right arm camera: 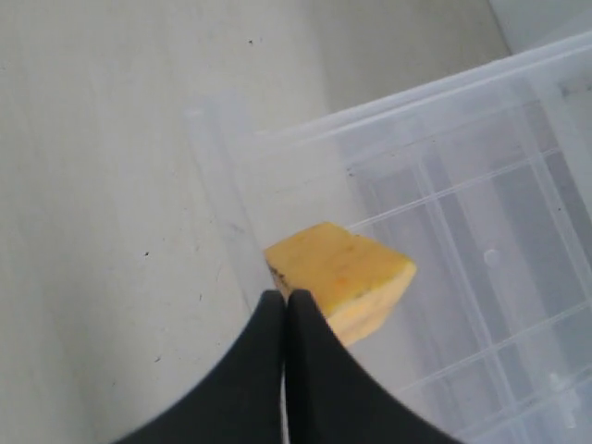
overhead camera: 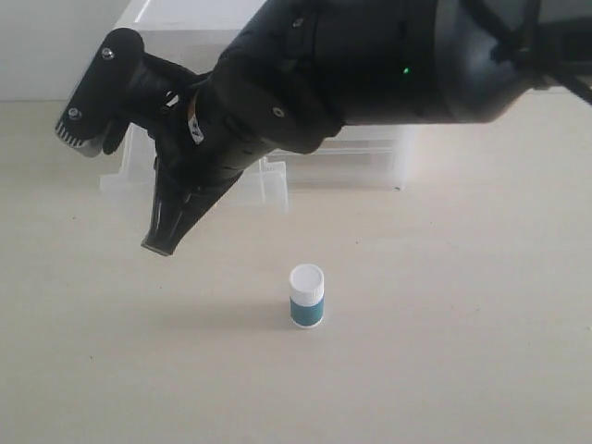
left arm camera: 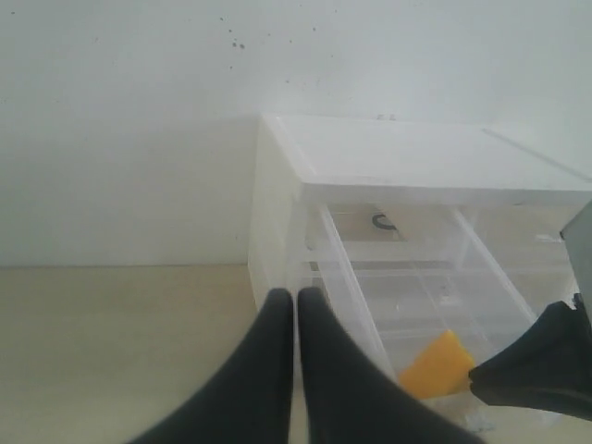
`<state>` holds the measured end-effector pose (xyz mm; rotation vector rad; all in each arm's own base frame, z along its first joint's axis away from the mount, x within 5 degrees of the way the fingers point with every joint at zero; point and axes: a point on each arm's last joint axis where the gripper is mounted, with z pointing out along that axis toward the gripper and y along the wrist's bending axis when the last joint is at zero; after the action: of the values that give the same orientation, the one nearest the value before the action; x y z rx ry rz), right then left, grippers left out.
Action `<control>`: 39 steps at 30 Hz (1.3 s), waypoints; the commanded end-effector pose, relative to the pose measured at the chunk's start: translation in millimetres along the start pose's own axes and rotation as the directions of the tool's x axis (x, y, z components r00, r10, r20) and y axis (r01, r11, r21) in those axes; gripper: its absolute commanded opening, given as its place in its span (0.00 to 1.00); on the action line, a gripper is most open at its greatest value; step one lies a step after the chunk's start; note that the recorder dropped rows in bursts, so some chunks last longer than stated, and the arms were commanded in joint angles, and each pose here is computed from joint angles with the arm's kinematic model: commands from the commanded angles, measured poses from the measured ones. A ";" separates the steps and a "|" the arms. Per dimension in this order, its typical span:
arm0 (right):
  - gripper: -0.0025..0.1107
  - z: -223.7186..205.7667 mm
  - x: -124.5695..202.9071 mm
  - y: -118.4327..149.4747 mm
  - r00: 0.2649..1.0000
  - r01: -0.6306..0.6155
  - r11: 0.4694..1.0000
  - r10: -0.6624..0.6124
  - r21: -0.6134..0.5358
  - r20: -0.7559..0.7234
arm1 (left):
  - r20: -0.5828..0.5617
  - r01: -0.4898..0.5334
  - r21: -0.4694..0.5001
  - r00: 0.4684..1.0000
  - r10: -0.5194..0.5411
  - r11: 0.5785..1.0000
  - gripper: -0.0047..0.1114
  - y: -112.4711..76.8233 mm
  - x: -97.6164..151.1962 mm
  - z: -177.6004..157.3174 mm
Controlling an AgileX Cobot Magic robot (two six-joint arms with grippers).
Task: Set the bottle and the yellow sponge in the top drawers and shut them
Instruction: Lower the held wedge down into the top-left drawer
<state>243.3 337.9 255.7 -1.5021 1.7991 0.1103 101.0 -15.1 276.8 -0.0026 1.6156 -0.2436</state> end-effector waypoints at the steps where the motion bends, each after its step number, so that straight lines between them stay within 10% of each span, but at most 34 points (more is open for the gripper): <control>1: 0.02 -1.5 -3.5 -4.1 0.999 0.011 1.000 -0.012 0.018 0.035 | 0.002 0.020 0.014 1.000 -0.020 1.000 0.07 -1.2 1.1 -0.6; 23: 0.02 29.1 2.5 -32.3 0.993 -0.045 0.996 0.036 0.076 0.109 | 0.003 0.020 0.016 1.000 -0.020 1.000 0.07 -1.3 1.1 -0.6; 31: 0.02 -18.7 -8.6 -41.8 0.997 -0.076 0.994 0.074 0.079 0.030 | 0.004 0.020 0.021 1.000 -0.020 1.000 0.07 -1.7 0.9 -0.6; 39: 0.02 -31.1 -14.8 -10.8 0.992 0.112 0.993 -0.114 -0.042 -0.050 | 0.004 0.020 0.021 1.000 -0.020 1.000 0.07 -1.7 0.9 -0.6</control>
<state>242.8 323.9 303.3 -1.5343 1.7675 0.0608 100.9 -15.8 277.1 0.0004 1.6118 -0.2534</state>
